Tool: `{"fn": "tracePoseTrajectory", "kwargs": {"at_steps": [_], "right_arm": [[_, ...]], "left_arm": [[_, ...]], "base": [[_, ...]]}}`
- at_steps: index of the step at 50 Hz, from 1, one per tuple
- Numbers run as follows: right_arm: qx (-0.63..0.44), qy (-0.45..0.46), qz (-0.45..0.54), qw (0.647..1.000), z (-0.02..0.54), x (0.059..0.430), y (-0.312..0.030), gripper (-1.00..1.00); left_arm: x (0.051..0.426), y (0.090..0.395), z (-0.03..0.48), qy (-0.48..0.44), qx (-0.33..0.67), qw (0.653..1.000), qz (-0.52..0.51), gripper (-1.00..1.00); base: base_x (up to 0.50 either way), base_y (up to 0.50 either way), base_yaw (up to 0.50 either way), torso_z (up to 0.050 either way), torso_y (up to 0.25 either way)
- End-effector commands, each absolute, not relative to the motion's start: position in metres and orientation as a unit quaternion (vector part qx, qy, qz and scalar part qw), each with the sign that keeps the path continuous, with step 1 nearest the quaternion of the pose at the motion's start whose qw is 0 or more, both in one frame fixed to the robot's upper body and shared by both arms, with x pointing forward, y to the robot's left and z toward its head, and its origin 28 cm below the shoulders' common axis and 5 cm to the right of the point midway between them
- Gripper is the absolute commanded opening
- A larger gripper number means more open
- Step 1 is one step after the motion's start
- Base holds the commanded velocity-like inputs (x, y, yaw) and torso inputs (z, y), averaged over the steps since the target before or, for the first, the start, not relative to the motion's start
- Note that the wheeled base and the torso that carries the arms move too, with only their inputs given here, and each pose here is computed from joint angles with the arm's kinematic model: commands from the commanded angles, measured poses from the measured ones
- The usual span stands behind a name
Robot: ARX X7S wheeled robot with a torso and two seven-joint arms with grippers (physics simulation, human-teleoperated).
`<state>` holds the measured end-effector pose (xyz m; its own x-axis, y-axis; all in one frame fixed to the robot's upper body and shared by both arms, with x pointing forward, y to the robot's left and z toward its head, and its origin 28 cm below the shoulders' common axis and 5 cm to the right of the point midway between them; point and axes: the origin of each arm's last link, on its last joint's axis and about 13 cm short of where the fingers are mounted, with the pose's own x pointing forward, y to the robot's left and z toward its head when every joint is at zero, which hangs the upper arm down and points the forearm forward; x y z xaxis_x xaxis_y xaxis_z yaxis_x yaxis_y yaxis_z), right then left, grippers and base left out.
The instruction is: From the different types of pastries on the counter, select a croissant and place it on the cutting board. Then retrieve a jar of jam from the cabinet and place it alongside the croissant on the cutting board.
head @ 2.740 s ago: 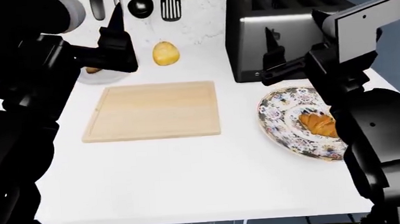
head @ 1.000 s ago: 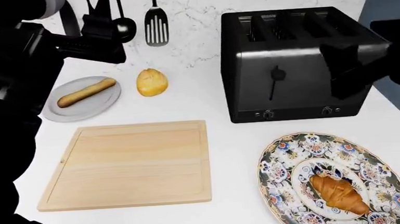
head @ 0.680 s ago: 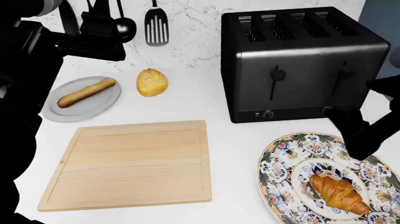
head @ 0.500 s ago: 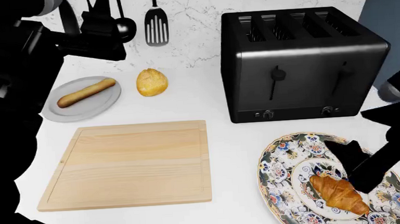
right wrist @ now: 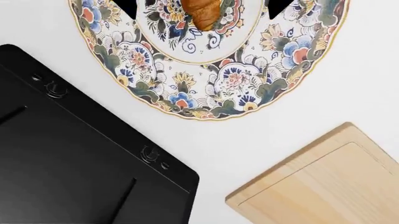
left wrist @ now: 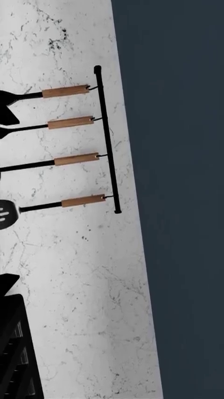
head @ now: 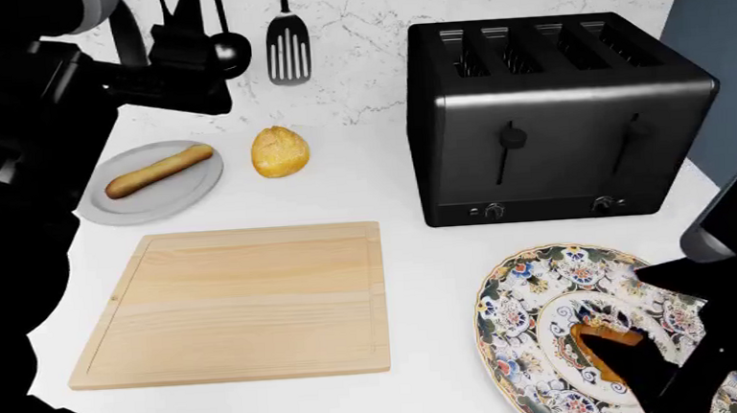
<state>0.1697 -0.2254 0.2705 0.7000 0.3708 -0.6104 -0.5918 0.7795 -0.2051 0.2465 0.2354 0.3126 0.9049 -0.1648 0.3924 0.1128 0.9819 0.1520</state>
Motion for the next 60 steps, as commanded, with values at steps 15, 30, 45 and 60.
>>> {"fn": "tracePoseTrajectory", "kwargs": {"at_steps": [15, 30, 45, 60], "right_arm": [[-0.195, 0.327, 0.276, 0.882, 0.236, 0.176, -0.227, 1.0], [-0.195, 0.337, 0.274, 0.879, 0.227, 0.181, -0.228, 1.0], [-0.197, 0.347, 0.256, 0.88, 0.225, 0.18, -0.233, 1.0], [-0.2, 0.344, 0.256, 0.881, 0.23, 0.18, -0.232, -1.0]], "left_arm": [[0.245, 0.237, 0.311, -0.206, 0.062, 0.974, -0.069, 1.0], [0.245, 0.238, 0.311, -0.206, 0.061, 0.974, -0.067, 1.0], [0.245, 0.238, 0.311, -0.208, 0.061, 0.974, -0.067, 1.0], [0.245, 0.238, 0.309, -0.207, 0.061, 0.974, -0.066, 1.0]], "base": [[0.0, 0.0, 0.0, 0.0, 0.0], [0.0, 0.0, 0.0, 0.0, 0.0], [0.0, 0.0, 0.0, 0.0, 0.0], [0.0, 0.0, 0.0, 0.0, 0.0]]}}
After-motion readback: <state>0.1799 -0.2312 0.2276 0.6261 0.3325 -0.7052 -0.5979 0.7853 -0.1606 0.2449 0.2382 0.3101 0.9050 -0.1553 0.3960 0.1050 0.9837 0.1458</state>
